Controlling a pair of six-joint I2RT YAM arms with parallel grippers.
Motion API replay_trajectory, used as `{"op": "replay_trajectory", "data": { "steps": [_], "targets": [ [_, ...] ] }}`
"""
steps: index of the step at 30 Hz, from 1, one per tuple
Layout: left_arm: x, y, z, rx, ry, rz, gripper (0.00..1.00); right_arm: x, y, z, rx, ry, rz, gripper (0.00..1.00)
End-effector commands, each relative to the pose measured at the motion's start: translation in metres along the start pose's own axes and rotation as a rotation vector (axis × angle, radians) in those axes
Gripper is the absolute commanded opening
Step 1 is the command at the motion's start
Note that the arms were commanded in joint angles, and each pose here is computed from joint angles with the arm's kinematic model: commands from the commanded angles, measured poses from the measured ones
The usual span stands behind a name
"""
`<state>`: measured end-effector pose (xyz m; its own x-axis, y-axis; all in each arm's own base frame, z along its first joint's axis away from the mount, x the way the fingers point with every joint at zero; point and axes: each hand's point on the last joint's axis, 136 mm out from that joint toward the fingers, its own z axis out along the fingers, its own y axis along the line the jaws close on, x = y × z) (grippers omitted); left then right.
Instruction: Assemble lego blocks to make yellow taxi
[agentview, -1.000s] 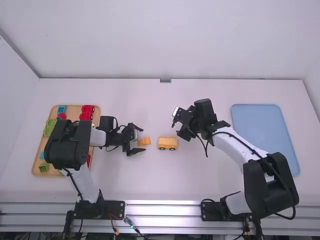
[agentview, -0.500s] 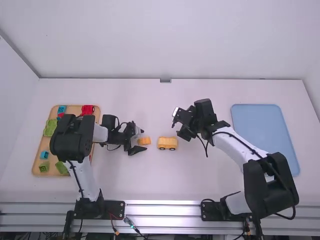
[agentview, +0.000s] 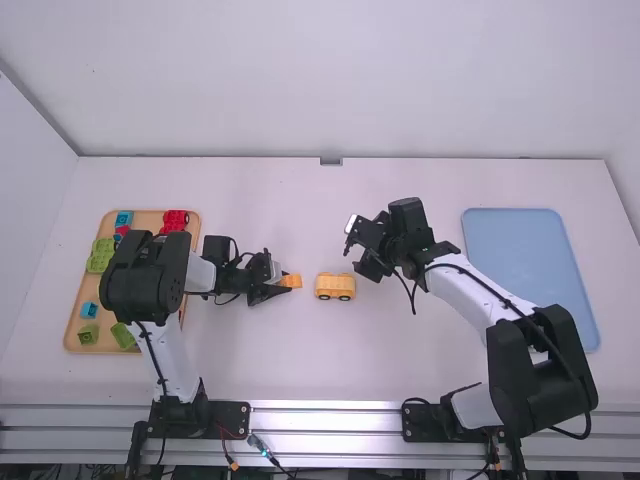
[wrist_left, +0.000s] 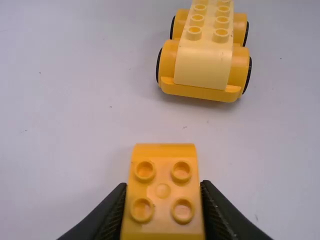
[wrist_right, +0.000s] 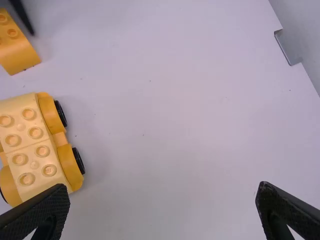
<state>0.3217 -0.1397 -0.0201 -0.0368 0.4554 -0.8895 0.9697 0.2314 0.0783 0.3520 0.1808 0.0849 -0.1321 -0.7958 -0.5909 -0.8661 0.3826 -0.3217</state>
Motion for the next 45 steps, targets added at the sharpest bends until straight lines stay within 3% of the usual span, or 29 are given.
{"op": "replay_trajectory", "data": {
  "steps": [1, 15, 21, 22, 26, 32, 35, 38, 45],
  "targets": [
    [0.012, -0.012, 0.002, 0.013, 0.026, -0.043, 0.34, -0.007, -0.005, -0.005, 0.01, -0.019, -0.001, 0.99],
    [-0.002, 0.009, -0.001, -0.027, -0.003, -0.036, 0.36, 0.002, 0.004, -0.006, -0.042, -0.003, 0.023, 0.99],
    [-0.027, 0.023, -0.006, -0.053, -0.026, -0.056, 0.33, -0.007, 0.026, -0.014, -0.21, -0.189, 0.051, 0.99],
    [-0.035, 0.025, -0.006, -0.057, -0.032, -0.033, 0.33, -0.007, 0.037, -0.016, -0.254, -0.272, 0.009, 0.99],
    [-0.051, 0.025, -0.005, -0.054, -0.045, 0.013, 0.3, 0.001, 0.052, -0.009, -0.284, -0.403, -0.008, 0.99],
    [-0.067, 0.016, 0.002, -0.01, -0.087, 0.04, 0.29, 0.02, 0.069, 0.015, -0.282, -0.452, 0.075, 0.99],
    [-0.08, 0.01, 0.005, 0.026, -0.141, 0.069, 0.24, 0.018, 0.081, 0.02, -0.332, -0.535, 0.056, 0.99],
    [-0.089, 0.007, 0.005, 0.05, -0.178, 0.073, 0.27, 0.016, 0.087, 0.024, -0.365, -0.59, 0.038, 0.99],
    [-0.104, 0.002, 0.004, 0.107, -0.241, 0.04, 0.22, 0.021, 0.094, 0.051, -0.388, -0.544, 0.038, 0.99]
  ]
}}
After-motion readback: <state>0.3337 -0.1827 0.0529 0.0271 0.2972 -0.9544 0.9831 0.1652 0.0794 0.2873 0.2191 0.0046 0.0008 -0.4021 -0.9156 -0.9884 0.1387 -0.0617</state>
